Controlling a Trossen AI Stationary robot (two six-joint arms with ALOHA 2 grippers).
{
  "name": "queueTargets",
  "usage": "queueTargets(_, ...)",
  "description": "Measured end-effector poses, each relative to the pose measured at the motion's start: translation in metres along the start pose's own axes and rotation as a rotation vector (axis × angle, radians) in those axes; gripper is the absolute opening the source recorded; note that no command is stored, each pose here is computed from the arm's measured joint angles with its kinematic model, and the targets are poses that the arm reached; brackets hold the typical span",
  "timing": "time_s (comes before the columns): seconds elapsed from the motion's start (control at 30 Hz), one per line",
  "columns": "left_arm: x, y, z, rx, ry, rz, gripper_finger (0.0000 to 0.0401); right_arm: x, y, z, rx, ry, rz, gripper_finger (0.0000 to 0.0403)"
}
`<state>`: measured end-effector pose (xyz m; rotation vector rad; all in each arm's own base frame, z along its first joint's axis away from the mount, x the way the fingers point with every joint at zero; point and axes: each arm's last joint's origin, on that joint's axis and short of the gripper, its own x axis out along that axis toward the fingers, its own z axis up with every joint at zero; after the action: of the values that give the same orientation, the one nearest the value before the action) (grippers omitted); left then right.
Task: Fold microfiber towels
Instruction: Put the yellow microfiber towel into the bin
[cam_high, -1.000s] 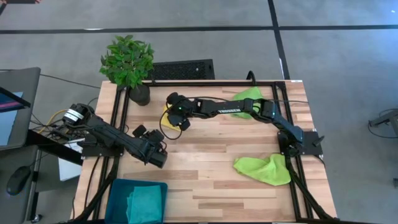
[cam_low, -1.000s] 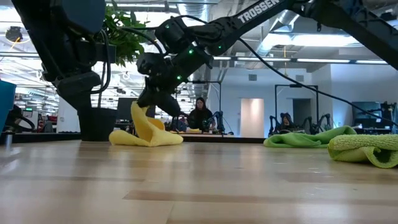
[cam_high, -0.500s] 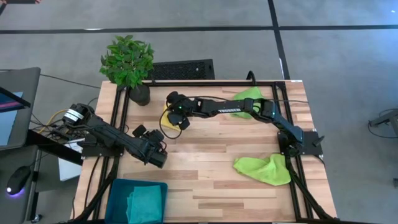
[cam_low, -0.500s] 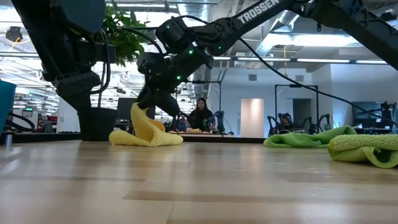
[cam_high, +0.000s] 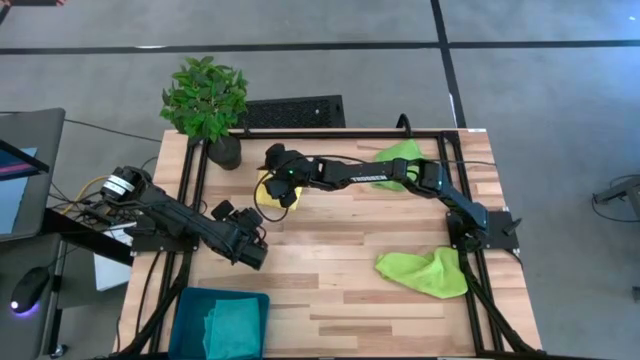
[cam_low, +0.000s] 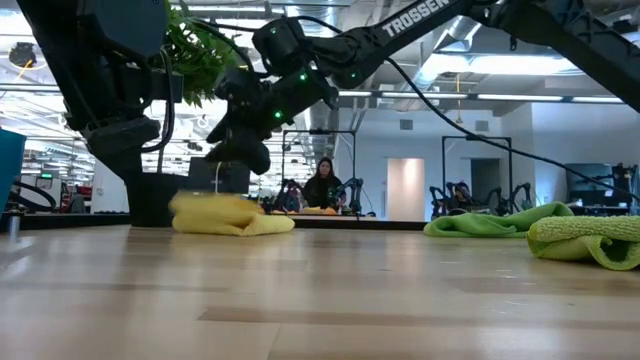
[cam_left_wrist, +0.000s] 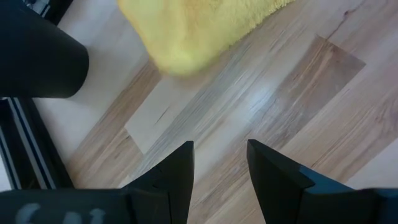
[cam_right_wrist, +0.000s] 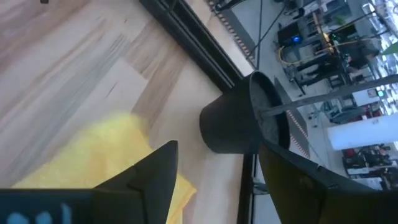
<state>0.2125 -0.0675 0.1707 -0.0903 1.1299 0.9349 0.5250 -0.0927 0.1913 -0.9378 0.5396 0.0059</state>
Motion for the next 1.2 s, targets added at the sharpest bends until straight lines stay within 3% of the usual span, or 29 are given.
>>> queueTargets(0.2, 0.0, 0.002, -0.001, 0.001, 0.018, 0.011, 0.0141, -0.01, -0.008, 0.003, 0.089, 0.049, -0.024, 0.0245)
queueTargets(0.33, 0.0, 0.004, 0.001, 0.009, -0.035, 0.048, 0.0142, -0.037, -0.023, 0.008, 0.148, 0.11, 0.064, 0.0244)
queueTargets(0.53, 0.008, 0.007, 0.011, 0.099, -0.038, 0.069, 0.0142, -0.092, -0.031, 0.018, 0.251, 0.123, 0.383, 0.0244)
queueTargets(0.8, 0.025, 0.0, 0.041, 0.247, -0.075, -0.07, 0.0142, -0.156, -0.034, 0.035, 0.363, 0.046, 0.685, 0.0244)
queueTargets(0.97, 0.035, 0.0, 0.053, 0.376, -0.113, -0.138, 0.0142, -0.187, -0.035, 0.041, 0.409, 0.052, 0.732, 0.0244)
queueTargets(1.1, 0.053, -0.001, 0.049, 0.498, -0.153, -0.209, 0.0142, -0.206, -0.033, 0.045, 0.432, 0.049, 0.735, 0.0244)
queueTargets(1.2, 0.065, -0.002, 0.045, 0.526, -0.227, -0.248, 0.0142, -0.22, -0.031, 0.047, 0.448, 0.058, 0.745, 0.0244)
